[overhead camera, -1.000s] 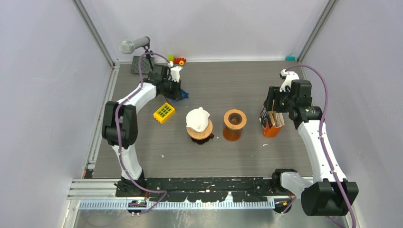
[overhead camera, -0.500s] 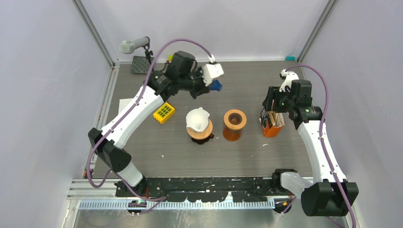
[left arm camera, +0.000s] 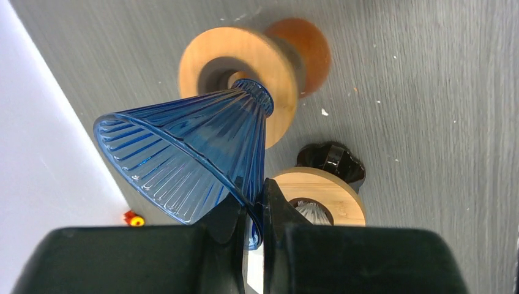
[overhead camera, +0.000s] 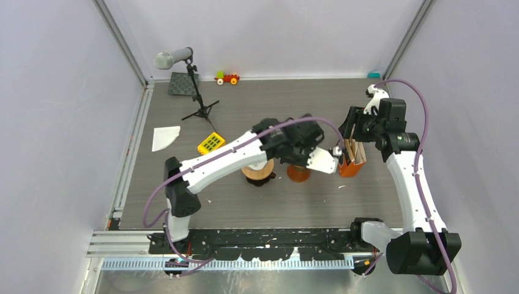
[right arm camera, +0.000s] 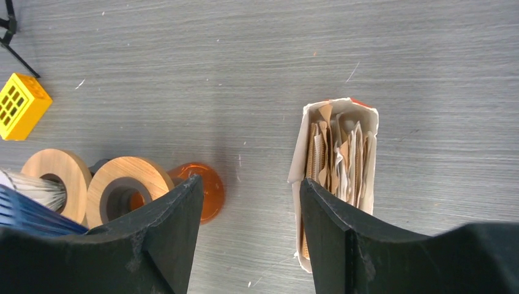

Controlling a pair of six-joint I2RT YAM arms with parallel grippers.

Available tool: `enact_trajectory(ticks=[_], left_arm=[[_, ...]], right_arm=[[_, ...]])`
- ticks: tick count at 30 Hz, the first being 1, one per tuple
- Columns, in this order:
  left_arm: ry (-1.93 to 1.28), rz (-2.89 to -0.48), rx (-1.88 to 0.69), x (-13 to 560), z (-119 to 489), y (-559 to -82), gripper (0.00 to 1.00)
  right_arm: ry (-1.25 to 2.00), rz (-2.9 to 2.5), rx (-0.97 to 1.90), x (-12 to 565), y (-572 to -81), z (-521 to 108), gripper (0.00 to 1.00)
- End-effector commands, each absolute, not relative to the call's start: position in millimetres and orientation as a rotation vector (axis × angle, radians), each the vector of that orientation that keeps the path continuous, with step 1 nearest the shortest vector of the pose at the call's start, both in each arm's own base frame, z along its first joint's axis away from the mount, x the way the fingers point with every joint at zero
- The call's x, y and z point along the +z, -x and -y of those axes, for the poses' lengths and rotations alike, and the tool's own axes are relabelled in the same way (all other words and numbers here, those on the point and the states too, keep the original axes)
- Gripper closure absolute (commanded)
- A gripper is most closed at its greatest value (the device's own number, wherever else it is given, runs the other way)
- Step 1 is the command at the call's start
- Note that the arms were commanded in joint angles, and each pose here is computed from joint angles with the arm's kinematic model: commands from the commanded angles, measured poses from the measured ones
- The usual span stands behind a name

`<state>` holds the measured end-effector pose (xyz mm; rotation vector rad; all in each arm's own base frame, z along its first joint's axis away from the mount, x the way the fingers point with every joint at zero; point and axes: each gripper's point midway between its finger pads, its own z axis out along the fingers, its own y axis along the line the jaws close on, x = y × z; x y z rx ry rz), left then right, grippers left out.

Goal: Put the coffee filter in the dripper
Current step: Place the coffee dripper in the dripper holder.

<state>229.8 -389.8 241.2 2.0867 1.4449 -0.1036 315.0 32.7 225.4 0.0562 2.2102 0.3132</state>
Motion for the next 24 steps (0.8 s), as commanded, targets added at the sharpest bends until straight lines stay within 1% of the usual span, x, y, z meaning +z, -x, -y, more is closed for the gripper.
enact_trajectory(ticks=[1, 5, 10, 15, 19, 24], left_arm=[[-2.153, -1.337, 0.160, 245, 390, -237, 1.00], [-2.168, -1.301, 0.238, 238, 398, -240, 1.00], [-2.149, -1.284, 0.292, 240, 402, -248, 1.00], [-2.139, -1.262, 0.306, 245, 404, -251, 1.00], [-2.161, -1.257, 0.313, 239, 404, -251, 1.00], [-2.184, -1.261, 0.294, 231, 407, -249, 1.00]], right_arm=[[-0.086, -2.199, 0.421, 240, -317, -40, 0.36], [-0.064, -2.217, 0.492, 245, -316, -47, 0.38], [-0.032, -2.199, 0.485, 248, -314, -48, 0.38], [0.012, -2.179, 0.538, 253, -313, -56, 0.39], [0.055, -2.174, 0.630, 265, -313, -69, 0.39], [0.097, -2.148, 0.670, 282, -316, -75, 0.39]])
